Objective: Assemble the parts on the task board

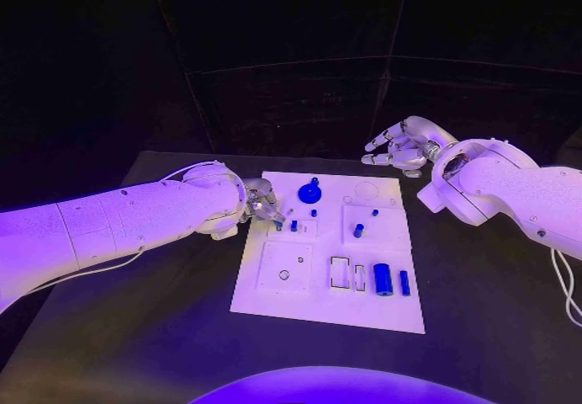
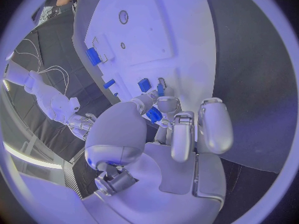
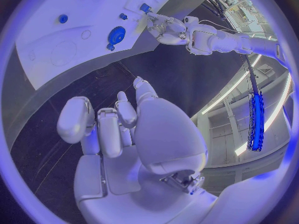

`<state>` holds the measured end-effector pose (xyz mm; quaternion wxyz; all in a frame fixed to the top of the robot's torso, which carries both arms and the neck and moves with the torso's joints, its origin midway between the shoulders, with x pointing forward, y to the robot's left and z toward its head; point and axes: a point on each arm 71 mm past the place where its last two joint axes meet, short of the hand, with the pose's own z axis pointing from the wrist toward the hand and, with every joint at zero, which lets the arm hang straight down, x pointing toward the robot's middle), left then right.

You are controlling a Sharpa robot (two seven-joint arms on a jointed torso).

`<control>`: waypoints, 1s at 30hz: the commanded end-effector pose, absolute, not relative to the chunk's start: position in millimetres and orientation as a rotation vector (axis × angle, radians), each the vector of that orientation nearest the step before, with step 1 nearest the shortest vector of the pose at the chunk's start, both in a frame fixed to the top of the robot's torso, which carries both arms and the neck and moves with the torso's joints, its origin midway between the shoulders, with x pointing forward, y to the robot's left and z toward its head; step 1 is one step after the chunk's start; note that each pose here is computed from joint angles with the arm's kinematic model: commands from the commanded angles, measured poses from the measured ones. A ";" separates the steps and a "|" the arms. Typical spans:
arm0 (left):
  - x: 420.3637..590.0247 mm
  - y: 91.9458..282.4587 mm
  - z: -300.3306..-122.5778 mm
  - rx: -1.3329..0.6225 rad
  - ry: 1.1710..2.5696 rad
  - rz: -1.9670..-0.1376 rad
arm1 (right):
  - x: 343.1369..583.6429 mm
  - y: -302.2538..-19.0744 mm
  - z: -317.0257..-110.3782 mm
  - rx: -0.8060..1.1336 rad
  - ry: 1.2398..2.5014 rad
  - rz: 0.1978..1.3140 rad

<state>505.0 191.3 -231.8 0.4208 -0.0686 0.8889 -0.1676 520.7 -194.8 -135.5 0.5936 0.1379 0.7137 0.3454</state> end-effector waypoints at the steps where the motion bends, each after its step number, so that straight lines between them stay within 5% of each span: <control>1: 501.2 194.1 -237.9 -0.134 2.278 -0.373 | 521.1 -194.6 -133.7 0.316 1.651 0.811; 30: 498.5 193.5 -238.0 -0.123 2.292 -0.372 | 522.1 -195.2 -134.1 0.316 1.651 0.809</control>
